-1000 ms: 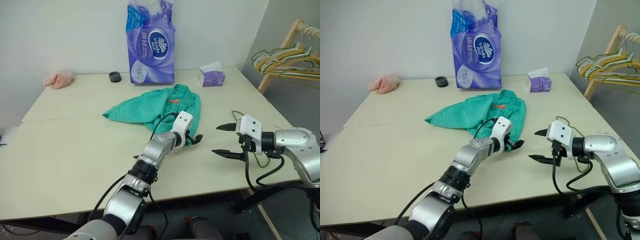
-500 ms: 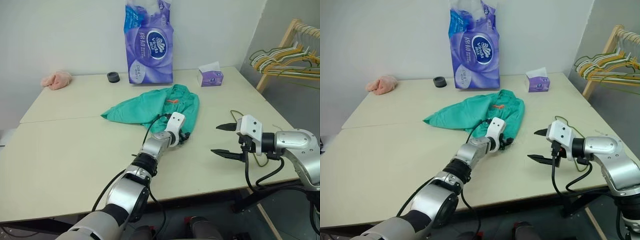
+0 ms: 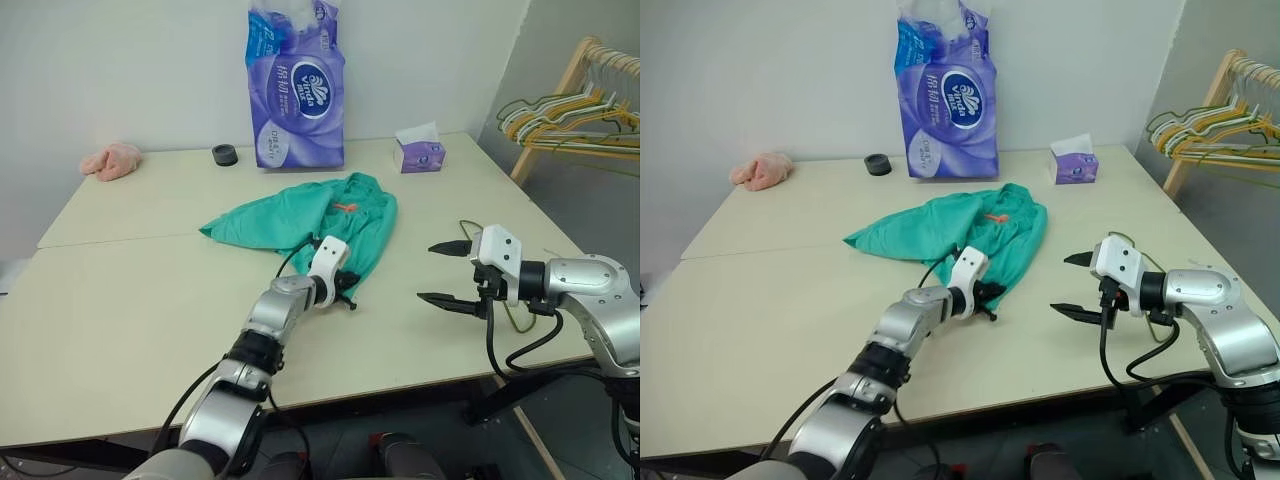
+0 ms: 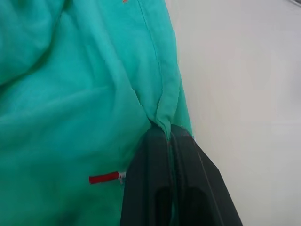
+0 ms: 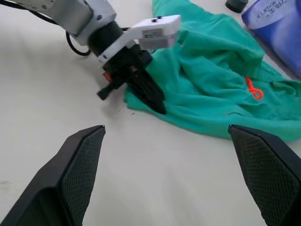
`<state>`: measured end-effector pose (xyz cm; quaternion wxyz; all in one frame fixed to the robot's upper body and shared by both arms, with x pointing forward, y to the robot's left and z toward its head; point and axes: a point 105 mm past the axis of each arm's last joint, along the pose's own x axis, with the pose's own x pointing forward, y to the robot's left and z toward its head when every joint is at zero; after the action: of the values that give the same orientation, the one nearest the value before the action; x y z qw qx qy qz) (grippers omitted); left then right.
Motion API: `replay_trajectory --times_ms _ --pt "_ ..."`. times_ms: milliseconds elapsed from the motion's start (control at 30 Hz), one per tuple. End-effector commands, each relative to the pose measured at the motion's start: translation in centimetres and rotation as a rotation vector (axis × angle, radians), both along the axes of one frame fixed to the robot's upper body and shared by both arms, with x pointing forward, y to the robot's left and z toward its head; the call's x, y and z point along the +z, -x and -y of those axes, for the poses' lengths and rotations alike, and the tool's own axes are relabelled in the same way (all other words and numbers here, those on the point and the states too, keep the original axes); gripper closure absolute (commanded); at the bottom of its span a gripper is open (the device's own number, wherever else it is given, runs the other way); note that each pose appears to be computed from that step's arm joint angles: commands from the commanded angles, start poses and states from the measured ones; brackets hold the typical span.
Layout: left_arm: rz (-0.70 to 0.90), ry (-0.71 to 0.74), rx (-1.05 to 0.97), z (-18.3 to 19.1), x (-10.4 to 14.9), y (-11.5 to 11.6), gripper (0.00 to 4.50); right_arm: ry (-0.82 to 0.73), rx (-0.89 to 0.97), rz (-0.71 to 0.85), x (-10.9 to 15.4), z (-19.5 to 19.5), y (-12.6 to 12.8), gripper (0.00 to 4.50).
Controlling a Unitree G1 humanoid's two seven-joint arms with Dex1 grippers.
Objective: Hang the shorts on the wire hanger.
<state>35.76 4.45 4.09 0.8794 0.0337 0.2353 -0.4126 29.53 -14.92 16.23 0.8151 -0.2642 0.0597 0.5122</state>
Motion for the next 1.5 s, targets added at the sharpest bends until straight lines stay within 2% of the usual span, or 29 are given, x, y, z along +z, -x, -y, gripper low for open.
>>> replay_trajectory --times_ms 33,100,167,267,333,400,567,667,767,900,1033,1200,1400,1500 --pt "-0.062 0.006 -0.227 -0.2 0.1 4.7 4.46 -0.024 0.006 0.068 1.6 -0.3 -0.4 0.0" --pt "-0.103 -0.03 -0.396 -3.3 0.1 9.0 4.46 -0.028 0.016 0.074 1.6 -0.6 -0.6 0.0" --pt "-0.16 -0.089 -0.479 -6.5 -0.3 12.2 4.46 -0.042 0.025 0.082 1.6 -1.1 -0.8 0.0" --pt "-0.201 -0.241 -0.475 -11.6 -1.7 14.4 4.46 -0.086 0.03 0.079 1.8 -1.9 -1.1 0.0" --pt "-0.186 -0.323 -0.415 -14.3 -2.2 14.3 4.46 -0.104 0.047 0.062 1.8 -2.7 -1.2 0.0" --pt "-0.138 -0.349 -0.351 -15.5 -2.0 13.3 4.46 -0.095 0.072 0.029 1.3 -3.4 -1.1 0.0" --pt "0.034 -0.321 -0.194 -16.3 0.2 9.4 4.46 -0.056 0.076 -0.056 -0.4 -5.4 -1.5 0.0" --pt "0.077 -0.314 -0.11 -17.7 0.9 8.2 4.46 0.068 0.098 -0.013 -2.0 -5.7 -2.1 0.0" --pt "0.072 -0.332 -0.095 -19.1 0.7 8.8 4.46 0.236 0.12 0.093 -3.2 -4.4 -3.0 0.0" --pt "0.051 -0.378 -0.107 -20.7 0.1 10.1 4.46 0.303 0.185 0.161 -3.6 -4.1 -2.9 0.0" --pt "0.056 -0.383 -0.141 -21.1 -0.4 11.1 4.46 0.227 0.174 0.167 -3.6 -5.7 -3.3 0.0" --pt "0.047 -0.401 -0.259 -20.1 -1.2 12.9 4.46 0.084 0.098 0.065 -2.5 -6.8 -4.4 0.0" --pt "0.072 -0.397 -0.238 -19.7 -1.9 13.2 4.46 0.337 0.275 0.105 -4.9 -5.4 -2.3 0.0" --pt "0.076 -0.395 -0.232 -19.4 -2.0 13.2 4.46 0.394 0.343 0.177 -4.9 -5.2 -1.7 0.0"
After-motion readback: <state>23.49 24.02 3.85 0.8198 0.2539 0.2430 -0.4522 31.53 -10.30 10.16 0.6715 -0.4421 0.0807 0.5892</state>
